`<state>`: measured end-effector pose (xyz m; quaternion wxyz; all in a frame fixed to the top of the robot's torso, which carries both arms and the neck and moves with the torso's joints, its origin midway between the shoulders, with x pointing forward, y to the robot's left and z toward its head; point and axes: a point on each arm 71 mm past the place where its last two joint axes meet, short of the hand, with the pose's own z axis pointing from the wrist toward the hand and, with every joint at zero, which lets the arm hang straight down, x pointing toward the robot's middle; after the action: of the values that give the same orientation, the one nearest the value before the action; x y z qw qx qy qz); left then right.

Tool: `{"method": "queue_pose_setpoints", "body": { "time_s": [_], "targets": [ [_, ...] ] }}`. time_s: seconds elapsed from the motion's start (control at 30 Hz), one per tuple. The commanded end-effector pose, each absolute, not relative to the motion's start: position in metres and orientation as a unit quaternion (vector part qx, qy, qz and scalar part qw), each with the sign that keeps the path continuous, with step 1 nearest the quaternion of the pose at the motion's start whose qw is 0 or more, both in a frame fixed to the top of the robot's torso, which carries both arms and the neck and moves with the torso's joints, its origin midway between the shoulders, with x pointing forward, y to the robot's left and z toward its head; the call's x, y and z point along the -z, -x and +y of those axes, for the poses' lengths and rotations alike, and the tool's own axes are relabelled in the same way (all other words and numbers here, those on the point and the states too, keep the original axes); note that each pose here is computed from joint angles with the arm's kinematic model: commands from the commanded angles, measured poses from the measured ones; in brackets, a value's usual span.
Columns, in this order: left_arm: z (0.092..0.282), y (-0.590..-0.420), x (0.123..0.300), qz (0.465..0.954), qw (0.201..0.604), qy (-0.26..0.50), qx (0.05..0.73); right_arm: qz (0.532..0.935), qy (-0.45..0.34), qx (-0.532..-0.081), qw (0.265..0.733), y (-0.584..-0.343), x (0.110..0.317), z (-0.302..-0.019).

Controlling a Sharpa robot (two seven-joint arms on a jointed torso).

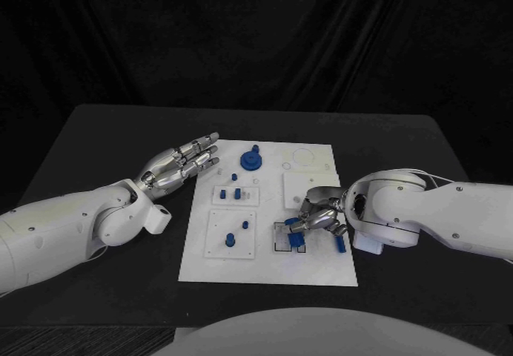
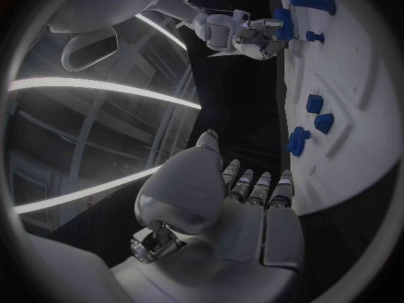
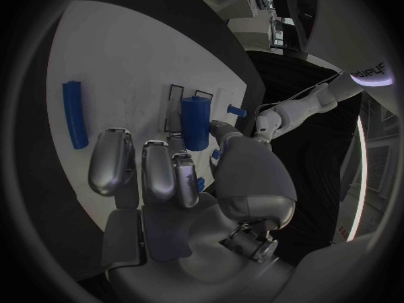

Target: Assemble the parts on the task board

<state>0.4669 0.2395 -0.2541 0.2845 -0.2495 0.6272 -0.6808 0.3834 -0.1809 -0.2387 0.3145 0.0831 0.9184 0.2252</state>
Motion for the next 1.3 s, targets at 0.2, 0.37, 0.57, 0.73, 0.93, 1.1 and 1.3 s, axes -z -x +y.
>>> {"method": "queue_pose_setpoints", "body": {
  "time_s": [0.2, 0.37, 0.57, 0.73, 0.93, 1.1, 1.3],
  "targets": [
    [0.2381, -0.4648, 0.2442, 0.574, 0.292, 0.227, 0.730, 0.923, -0.071, -0.222, 0.306, -0.3788, 0.2436, -0.1783],
    [0.2383, -0.4647, 0.2446, 0.575, 0.292, 0.227, 0.730, 0.923, -0.071, -0.222, 0.306, -0.3787, 0.2437, -0.1782],
    [0.2386, -0.4649, 0.2451, 0.576, 0.291, 0.228, 0.729, 0.923, -0.072, -0.222, 0.306, -0.3788, 0.2437, -0.1781],
    [0.2388, -0.4650, 0.2454, 0.577, 0.291, 0.228, 0.728, 0.923, -0.072, -0.223, 0.307, -0.3784, 0.2433, -0.1779],
    [0.2388, -0.4651, 0.2460, 0.579, 0.289, 0.229, 0.727, 0.918, -0.078, -0.228, 0.314, -0.3787, 0.2421, -0.1784],
    [0.2388, -0.4651, 0.2465, 0.580, 0.288, 0.230, 0.726, 0.914, -0.084, -0.233, 0.322, -0.3791, 0.2408, -0.1795],
    [0.2387, -0.4650, 0.2469, 0.581, 0.287, 0.230, 0.726, 0.909, -0.089, -0.240, 0.328, -0.3795, 0.2395, -0.1811]
  ]
}}
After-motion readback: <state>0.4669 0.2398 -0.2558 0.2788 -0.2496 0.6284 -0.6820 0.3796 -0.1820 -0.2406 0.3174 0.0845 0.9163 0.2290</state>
